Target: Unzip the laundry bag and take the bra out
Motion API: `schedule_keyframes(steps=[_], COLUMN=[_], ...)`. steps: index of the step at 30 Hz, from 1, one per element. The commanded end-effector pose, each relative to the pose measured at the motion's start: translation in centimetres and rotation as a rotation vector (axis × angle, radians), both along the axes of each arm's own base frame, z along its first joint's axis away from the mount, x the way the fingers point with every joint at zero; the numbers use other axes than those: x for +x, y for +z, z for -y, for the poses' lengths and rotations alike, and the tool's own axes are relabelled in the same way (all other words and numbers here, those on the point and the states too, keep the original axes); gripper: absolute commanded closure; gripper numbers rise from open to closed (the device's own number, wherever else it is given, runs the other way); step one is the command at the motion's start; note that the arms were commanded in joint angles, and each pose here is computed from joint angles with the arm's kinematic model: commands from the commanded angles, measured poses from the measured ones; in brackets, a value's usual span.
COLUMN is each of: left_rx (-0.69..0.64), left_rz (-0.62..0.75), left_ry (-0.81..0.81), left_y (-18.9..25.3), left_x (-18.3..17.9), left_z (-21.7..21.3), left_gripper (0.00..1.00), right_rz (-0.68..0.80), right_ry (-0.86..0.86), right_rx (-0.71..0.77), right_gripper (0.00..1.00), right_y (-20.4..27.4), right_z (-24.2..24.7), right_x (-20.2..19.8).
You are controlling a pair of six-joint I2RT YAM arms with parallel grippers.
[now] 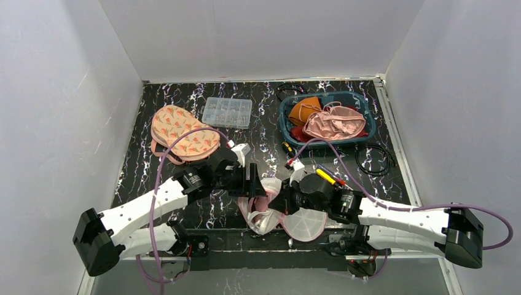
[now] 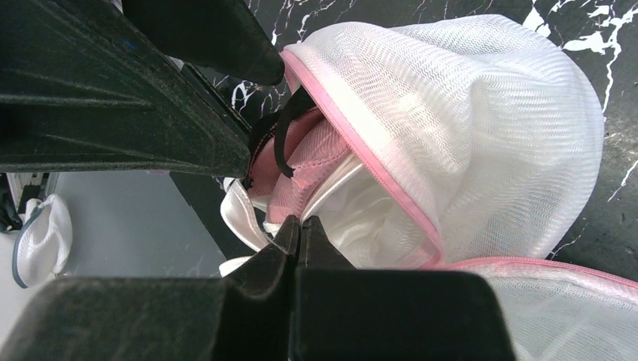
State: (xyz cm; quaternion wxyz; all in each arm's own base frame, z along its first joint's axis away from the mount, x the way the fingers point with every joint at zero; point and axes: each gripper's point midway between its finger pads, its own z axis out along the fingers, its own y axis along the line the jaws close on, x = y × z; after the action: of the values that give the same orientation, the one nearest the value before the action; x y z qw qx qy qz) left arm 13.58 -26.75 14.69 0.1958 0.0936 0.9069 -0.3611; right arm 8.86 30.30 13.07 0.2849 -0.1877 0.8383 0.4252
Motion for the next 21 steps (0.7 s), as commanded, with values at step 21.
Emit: schedule_keyframes(steps=[21], left_rx=[0.119], left_rz=[-0.034], left_ry=[-0.086], left_y=[-1.8], left_x=[-0.2], left_z=[1.4], left_gripper=[0.47], right_rz=[0.054], right_ry=[0.026], right_rx=[0.056], right_gripper=[0.99], right_y=[2.6], right_z=[-1.9], right_x=[0.7])
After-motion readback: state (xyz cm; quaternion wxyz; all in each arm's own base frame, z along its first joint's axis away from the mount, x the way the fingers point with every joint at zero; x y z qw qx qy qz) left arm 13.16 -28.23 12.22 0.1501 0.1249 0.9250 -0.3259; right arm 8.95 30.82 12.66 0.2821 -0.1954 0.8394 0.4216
